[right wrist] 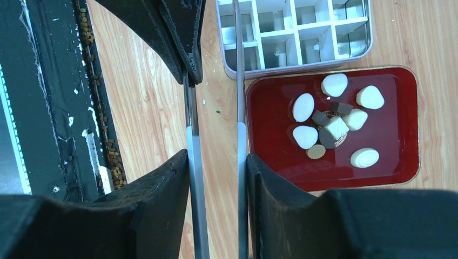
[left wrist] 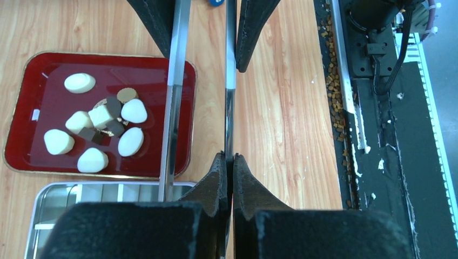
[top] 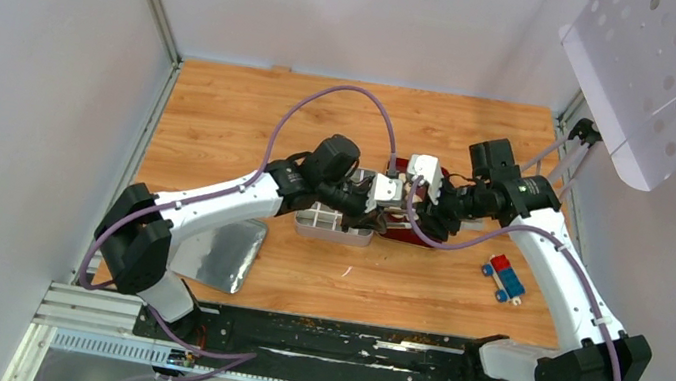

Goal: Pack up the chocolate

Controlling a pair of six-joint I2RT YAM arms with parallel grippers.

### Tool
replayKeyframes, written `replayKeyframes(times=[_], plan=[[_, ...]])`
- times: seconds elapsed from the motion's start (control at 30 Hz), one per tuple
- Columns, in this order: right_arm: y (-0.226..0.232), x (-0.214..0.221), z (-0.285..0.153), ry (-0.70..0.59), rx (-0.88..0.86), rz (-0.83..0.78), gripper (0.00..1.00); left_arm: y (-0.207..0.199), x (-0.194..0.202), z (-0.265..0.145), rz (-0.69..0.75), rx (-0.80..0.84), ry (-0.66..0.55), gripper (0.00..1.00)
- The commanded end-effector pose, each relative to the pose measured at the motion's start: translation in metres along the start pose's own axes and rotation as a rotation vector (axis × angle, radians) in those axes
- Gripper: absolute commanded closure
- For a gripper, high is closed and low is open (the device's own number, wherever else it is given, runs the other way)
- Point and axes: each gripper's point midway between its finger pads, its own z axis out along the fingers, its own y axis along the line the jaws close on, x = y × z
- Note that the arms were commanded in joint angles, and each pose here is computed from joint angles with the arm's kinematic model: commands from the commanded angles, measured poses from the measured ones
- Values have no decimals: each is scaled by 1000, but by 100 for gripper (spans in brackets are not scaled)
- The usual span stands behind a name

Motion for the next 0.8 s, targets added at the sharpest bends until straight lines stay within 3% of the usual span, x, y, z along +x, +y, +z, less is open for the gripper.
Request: replayKeyframes(times=[0.0,0.2,0.3,0.43,0.57,0.77], plan=[[-3,-5,-2,-5,15,11,61,9,-39,-14,69,-57,-110,95],[-17,-1,-2,7,99,25,69,27,-31,-35,65,-161,-64,54],[-21,4,0,18,109,59,69,33,-25,-60,113,-236,-18,43],[-29,9,-2,24,142,95,72,40,-21,-104,91,-350,0,39],[-39,19,-11,60,208,130,74,47,-10,-140,-27,-486,-15,39],[-61,41,-34,127,324,236,65,55,9,-181,-112,-675,-9,39]])
